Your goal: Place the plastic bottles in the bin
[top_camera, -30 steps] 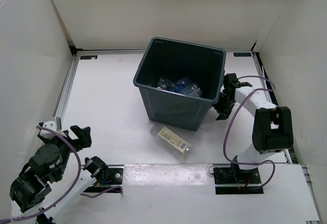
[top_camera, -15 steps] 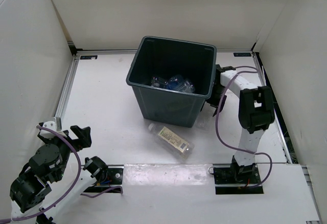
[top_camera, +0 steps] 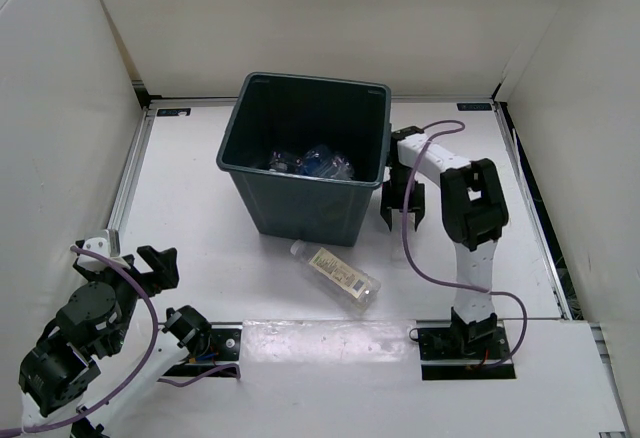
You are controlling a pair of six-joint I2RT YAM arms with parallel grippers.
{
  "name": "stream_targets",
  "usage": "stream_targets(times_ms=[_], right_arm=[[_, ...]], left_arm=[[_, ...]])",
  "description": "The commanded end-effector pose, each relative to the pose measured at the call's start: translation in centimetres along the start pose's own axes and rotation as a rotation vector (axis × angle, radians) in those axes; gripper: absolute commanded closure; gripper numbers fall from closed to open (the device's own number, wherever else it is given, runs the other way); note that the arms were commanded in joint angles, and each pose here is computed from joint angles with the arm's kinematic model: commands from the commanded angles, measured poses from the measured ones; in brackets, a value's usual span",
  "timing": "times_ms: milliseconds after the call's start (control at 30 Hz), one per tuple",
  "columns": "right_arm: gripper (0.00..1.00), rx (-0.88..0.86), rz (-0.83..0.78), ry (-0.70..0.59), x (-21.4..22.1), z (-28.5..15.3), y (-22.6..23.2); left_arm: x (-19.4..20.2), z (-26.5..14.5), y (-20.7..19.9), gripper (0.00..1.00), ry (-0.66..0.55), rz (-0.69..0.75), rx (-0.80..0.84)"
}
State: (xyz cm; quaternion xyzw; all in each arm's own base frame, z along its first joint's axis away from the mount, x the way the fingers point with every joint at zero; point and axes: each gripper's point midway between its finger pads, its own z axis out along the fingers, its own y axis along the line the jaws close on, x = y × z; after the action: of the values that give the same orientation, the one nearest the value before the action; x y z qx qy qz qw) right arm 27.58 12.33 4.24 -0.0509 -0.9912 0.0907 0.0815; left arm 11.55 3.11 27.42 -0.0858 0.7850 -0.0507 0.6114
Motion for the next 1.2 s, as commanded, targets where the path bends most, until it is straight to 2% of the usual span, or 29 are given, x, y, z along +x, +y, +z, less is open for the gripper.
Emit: stream_targets(times_ms=[0, 33, 67, 133, 167, 200, 333, 467, 667, 733, 833, 867, 1000, 1100, 1167], right_arm=[[0.49, 0.097, -0.073, 0.015, 1.1, 0.0, -0.9], [0.57, 0.098, -0.086, 0.010, 1.2, 0.0, -0.8], [0.61, 0.094, -0.085, 0.000, 1.3, -0.1, -0.8], [0.77, 0.067, -0.068, -0.018, 1.4, -0.4, -1.1], [0.95, 0.058, -0.042, -0.017, 1.3, -0.1, -1.7], [1.00, 0.045, -0.025, -0.040, 1.3, -0.4, -1.9], [1.00, 0.004, 0.053, -0.143, 0.5, -2.3, -4.2], [1.00, -0.105, 0.175, -0.269, -0.6, -6.3, -6.8], [1.00, -0.394, 0.350, -0.630, -0.5, -17.7, -10.2], [1.00, -0.472, 0.402, -0.757, 0.4, -21.4, -11.1], [1.00, -0.614, 0.462, -1.025, 2.6, -28.5, -12.5], [1.00, -0.641, 0.478, -1.061, 3.1, -29.6, -12.6], [1.00, -0.787, 0.487, -1.302, 6.3, -36.9, -13.4], [1.00, -0.895, 0.429, -1.442, 8.5, -41.1, -12.2], [1.00, -0.918, 0.375, -1.473, 9.5, -42.6, -10.5]], left_arm=[[-0.2, -0.1, -0.2, 0.00, -0.002, -0.001, 0.010], [-0.1, -0.1, -0.1, 0.00, 0.000, 0.003, 0.009], [-0.2, -0.1, -0.2, 0.00, -0.001, 0.000, 0.010], [-0.1, 0.0, -0.2, 0.00, 0.001, -0.001, 0.010], [-0.2, -0.1, -0.1, 0.00, -0.005, -0.005, 0.011], [-0.1, 0.0, -0.1, 0.00, 0.001, 0.002, 0.009], [-0.2, 0.0, -0.2, 0.00, 0.000, 0.001, 0.009], [-0.1, 0.1, -0.3, 0.00, 0.007, 0.007, 0.011], [0.0, 0.2, -0.4, 0.00, 0.011, 0.010, 0.010], [-0.1, 0.2, -0.4, 0.00, 0.008, 0.011, 0.011], [-0.1, 0.2, -0.4, 0.00, 0.010, 0.014, 0.013], [-0.1, 0.2, -0.5, 0.00, 0.010, 0.012, 0.012], [-0.1, 0.4, -0.6, 0.00, 0.016, 0.020, 0.014], [-0.1, 0.3, -0.6, 0.00, 0.016, 0.021, 0.014], [0.0, 0.4, -0.6, 0.00, 0.018, 0.024, 0.010]])
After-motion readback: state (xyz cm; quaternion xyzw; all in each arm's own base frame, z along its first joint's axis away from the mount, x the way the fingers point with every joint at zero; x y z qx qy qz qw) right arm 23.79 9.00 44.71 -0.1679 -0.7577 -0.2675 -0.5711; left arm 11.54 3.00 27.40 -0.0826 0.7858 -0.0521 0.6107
